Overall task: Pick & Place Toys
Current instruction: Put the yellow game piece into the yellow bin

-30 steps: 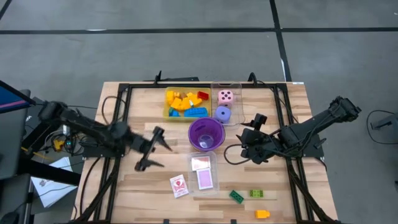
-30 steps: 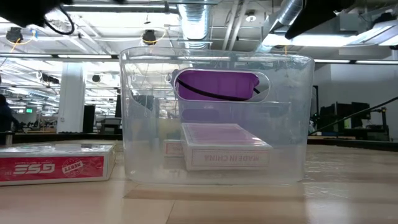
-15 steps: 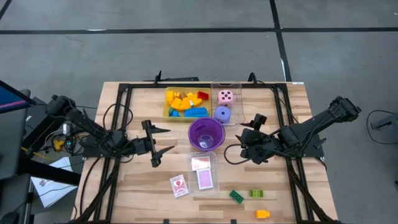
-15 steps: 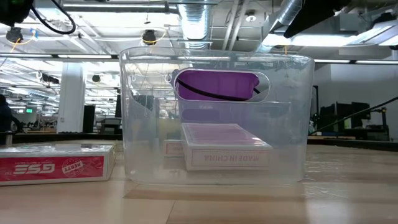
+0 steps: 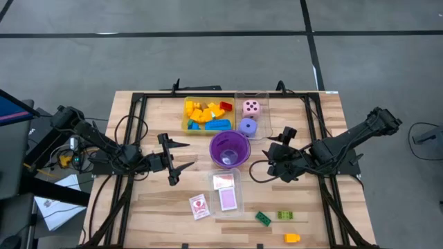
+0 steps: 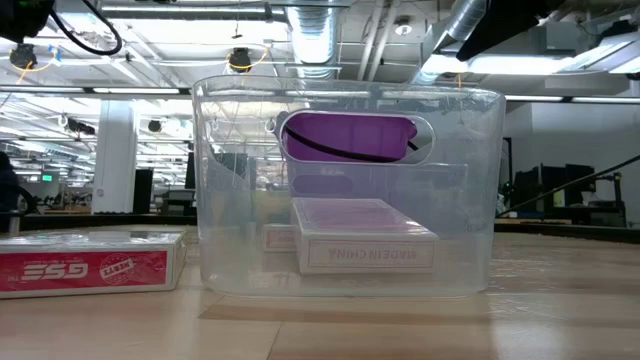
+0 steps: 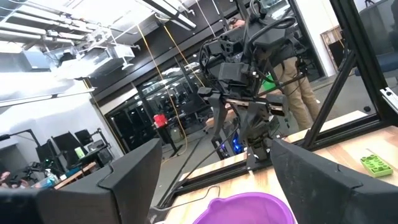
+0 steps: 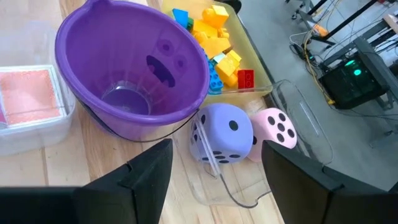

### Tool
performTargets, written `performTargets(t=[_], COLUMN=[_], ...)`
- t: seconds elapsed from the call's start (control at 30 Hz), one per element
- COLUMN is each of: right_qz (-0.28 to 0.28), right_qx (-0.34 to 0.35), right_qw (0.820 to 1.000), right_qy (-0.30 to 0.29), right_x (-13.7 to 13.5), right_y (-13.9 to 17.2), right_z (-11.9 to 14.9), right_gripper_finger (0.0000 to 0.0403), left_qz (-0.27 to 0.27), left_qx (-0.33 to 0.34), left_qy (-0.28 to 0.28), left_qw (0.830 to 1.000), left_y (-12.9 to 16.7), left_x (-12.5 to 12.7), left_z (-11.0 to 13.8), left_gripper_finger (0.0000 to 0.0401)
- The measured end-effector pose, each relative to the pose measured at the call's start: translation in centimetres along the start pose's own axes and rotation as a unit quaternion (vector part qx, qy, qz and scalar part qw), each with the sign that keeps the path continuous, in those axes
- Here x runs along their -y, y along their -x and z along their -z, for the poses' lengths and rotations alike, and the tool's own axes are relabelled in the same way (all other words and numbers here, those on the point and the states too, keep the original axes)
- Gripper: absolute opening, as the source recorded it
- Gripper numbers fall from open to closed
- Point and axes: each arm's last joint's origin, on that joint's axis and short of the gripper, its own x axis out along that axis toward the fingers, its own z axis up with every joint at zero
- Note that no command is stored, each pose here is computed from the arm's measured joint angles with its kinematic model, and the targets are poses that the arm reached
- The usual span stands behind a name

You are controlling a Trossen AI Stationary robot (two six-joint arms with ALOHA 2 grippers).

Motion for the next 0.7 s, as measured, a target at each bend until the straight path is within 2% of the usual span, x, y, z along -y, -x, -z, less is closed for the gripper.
performTargets(t=[0.37, 0.47, 0.57, 0.7], right_qz=[-0.04, -0.067, -0.096, -0.155], right_qx=[-0.035, -0.051, -0.07, -0.108], right_qw=[0.998, 0.994, 0.987, 0.972], right_qy=[-0.043, -0.075, -0.112, -0.139], right_x=[-0.1, -0.3, -0.9, -2.2], right_y=[0.0, 0.1, 0.4, 1.1], right_z=[0.4, 0.5, 0.9, 1.4], right_gripper_finger=[0.024, 0.024, 0.024, 0.024], left_qz=[0.0, -0.006, -0.031, -0.082], left_qx=[0.0, 0.006, 0.022, 0.049], left_qy=[-0.002, -0.037, -0.07, -0.085], left_qw=[1.0, 0.999, 0.997, 0.992], left_y=[0.0, 0.0, -0.1, -0.3], left_x=[0.0, -0.2, -0.7, -2.0], left_z=[0.0, -0.2, -0.6, -1.1], left_gripper_finger=[0.0296, 0.0296, 0.0296, 0.0296])
